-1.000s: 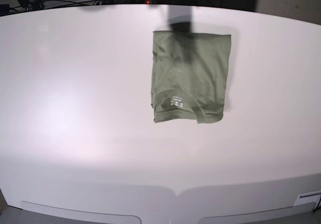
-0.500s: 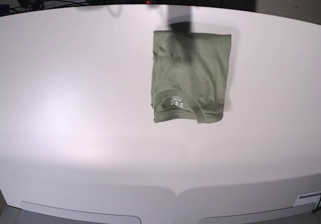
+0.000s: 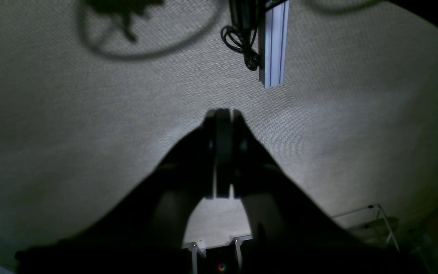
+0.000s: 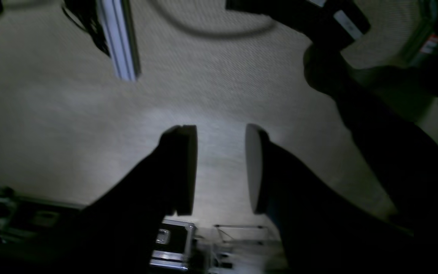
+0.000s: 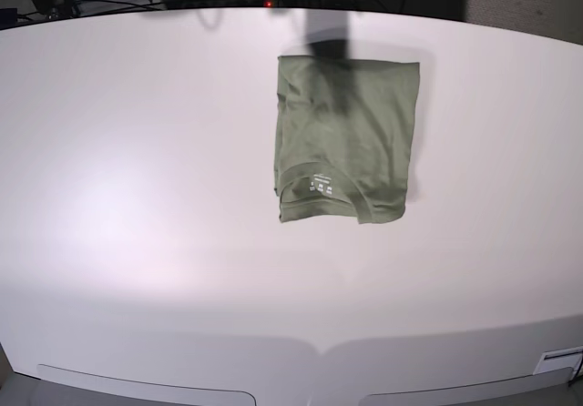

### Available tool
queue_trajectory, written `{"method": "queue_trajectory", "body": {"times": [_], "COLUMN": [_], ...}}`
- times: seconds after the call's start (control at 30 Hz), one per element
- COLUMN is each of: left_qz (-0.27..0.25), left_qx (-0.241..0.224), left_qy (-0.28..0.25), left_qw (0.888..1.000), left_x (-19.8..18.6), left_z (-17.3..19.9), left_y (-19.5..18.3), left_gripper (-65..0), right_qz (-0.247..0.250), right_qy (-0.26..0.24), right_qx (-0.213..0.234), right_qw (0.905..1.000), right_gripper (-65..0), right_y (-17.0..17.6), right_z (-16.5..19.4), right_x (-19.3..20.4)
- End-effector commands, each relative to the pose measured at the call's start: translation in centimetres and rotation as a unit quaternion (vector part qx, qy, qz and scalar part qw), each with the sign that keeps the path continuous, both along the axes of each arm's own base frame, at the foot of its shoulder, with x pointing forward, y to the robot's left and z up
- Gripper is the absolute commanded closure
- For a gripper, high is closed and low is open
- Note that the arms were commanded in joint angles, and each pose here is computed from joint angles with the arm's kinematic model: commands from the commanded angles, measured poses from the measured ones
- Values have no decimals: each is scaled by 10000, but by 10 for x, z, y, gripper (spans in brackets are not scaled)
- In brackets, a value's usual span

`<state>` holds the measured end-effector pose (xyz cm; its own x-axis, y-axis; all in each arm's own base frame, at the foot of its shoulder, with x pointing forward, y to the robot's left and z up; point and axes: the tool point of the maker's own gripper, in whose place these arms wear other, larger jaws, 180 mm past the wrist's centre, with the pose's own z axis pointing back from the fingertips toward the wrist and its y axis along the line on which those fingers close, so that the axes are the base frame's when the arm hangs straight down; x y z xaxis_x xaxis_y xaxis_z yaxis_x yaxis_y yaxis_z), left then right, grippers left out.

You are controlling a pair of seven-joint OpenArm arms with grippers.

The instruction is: Fold the T-shirt properly

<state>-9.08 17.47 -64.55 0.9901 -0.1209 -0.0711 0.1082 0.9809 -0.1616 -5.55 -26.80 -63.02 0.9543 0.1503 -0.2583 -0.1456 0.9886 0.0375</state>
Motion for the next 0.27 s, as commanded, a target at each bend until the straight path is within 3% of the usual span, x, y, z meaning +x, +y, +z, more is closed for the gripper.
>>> {"method": "queue_trajectory", "body": {"times": [0.0, 0.23], "left_qz": [-54, -872], "left_qx": [41, -8], "left_qy": [81, -177], "left_qw": [9999, 9960], "left_x": [-8, 12], "left_z": [2, 0], "left_y": [6, 1], "left_gripper": [0, 0], "right_qz": [-18, 27], "right_qy": [-7, -698], "right_qx": [-55, 93], "right_qw": [10000, 9975], "right_gripper": [-204, -204], "right_y": [-7, 1], "right_z": [2, -2], "right_x": [1, 35]}}
